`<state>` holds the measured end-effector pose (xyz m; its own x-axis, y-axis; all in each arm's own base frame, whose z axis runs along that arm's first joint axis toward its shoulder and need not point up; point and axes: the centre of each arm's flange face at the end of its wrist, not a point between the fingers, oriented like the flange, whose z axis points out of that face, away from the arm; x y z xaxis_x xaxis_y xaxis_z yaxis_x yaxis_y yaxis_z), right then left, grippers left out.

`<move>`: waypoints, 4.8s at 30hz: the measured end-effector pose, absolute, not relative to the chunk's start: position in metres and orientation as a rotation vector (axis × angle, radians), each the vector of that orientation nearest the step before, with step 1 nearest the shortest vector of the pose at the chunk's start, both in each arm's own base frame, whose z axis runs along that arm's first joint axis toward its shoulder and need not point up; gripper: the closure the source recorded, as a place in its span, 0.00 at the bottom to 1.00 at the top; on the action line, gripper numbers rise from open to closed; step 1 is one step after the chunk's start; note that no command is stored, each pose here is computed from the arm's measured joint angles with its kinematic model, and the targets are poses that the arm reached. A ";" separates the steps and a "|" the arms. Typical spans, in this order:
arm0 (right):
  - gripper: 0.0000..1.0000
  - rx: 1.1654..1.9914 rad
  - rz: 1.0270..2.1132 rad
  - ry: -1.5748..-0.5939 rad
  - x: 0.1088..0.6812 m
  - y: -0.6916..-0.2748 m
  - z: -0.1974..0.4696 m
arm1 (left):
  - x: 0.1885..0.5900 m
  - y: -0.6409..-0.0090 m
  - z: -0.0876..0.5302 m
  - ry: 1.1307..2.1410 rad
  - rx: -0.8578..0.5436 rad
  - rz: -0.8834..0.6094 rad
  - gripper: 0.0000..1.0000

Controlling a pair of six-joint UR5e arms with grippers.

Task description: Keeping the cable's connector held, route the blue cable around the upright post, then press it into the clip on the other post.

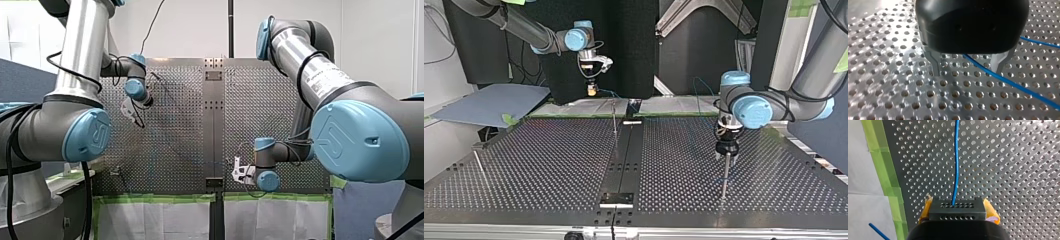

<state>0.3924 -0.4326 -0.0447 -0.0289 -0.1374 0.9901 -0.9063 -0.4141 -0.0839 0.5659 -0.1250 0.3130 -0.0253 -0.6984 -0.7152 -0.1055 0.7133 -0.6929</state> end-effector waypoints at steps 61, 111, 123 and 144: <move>1.00 1.597 1.512 -1.111 0.393 -0.433 -0.045 | 0.504 -0.109 0.327 1.417 -0.792 -0.714 0.00; 1.00 1.591 1.509 -1.114 0.390 -0.436 -0.044 | 0.406 -0.128 0.420 1.353 -0.535 -0.729 0.00; 1.00 1.587 1.515 -1.125 0.389 -0.437 -0.044 | 0.403 -0.137 0.429 1.363 -0.399 -0.749 0.00; 1.00 1.587 1.519 -1.126 0.388 -0.439 -0.044 | 0.420 -0.131 0.474 1.400 -0.372 -0.506 0.00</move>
<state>0.3877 -0.4387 -0.0440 -0.0451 -0.1392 0.9892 -0.9062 -0.4110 -0.0992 0.4201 -0.1313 0.4736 0.0936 -0.5425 -0.8349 0.1163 0.8388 -0.5319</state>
